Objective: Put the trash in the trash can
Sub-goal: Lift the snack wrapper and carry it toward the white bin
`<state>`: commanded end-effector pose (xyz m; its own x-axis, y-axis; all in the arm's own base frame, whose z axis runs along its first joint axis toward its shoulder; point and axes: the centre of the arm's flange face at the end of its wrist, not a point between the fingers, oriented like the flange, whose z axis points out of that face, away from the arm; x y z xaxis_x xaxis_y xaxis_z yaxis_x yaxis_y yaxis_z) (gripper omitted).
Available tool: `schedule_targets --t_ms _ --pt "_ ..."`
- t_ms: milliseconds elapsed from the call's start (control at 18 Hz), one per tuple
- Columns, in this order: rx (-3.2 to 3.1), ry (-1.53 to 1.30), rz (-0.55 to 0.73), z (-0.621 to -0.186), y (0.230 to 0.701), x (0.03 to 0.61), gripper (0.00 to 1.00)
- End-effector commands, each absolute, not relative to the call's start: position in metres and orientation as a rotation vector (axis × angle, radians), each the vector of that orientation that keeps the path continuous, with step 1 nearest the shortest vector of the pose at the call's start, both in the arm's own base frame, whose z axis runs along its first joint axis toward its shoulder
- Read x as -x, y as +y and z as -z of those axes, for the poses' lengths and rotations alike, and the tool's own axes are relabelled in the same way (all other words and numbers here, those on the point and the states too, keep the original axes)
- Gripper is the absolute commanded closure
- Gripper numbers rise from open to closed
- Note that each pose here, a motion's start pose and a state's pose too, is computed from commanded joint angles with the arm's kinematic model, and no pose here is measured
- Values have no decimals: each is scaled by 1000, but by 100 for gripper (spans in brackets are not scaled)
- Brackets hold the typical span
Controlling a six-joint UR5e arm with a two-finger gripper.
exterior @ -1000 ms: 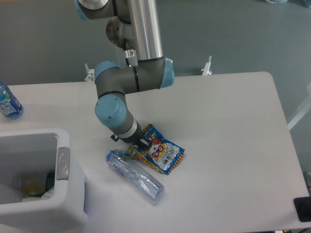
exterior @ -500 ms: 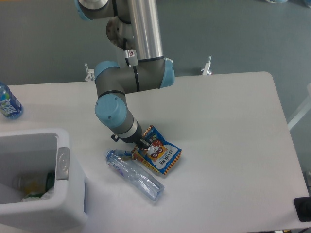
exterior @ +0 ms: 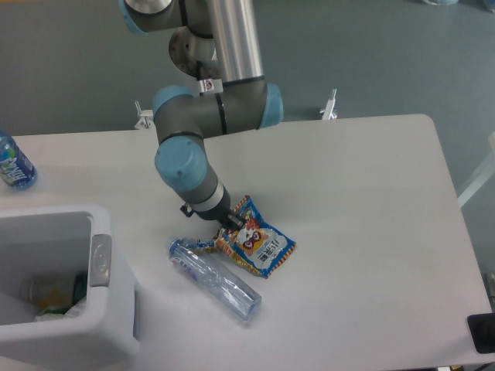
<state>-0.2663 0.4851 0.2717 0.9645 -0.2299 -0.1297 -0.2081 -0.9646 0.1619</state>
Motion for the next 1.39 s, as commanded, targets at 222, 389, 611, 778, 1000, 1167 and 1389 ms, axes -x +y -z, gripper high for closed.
schedule_targets --t_ms 222,389,611,778,1000,1167,1389 --pt "-3239 -192 199 -359 469 291 90" --pt "-3450 28 167 -419 461 314 90" --pt "-3589 288 142 -473 464 331 90" --pt "-3702 580 20 -521 472 335 90" --pt "-3696 1000 -200 -557 483 324 90" --pt "-3676 1186 -306 -585 502 295 90" --pt "-3744 1099 -374 -615 528 247 90"
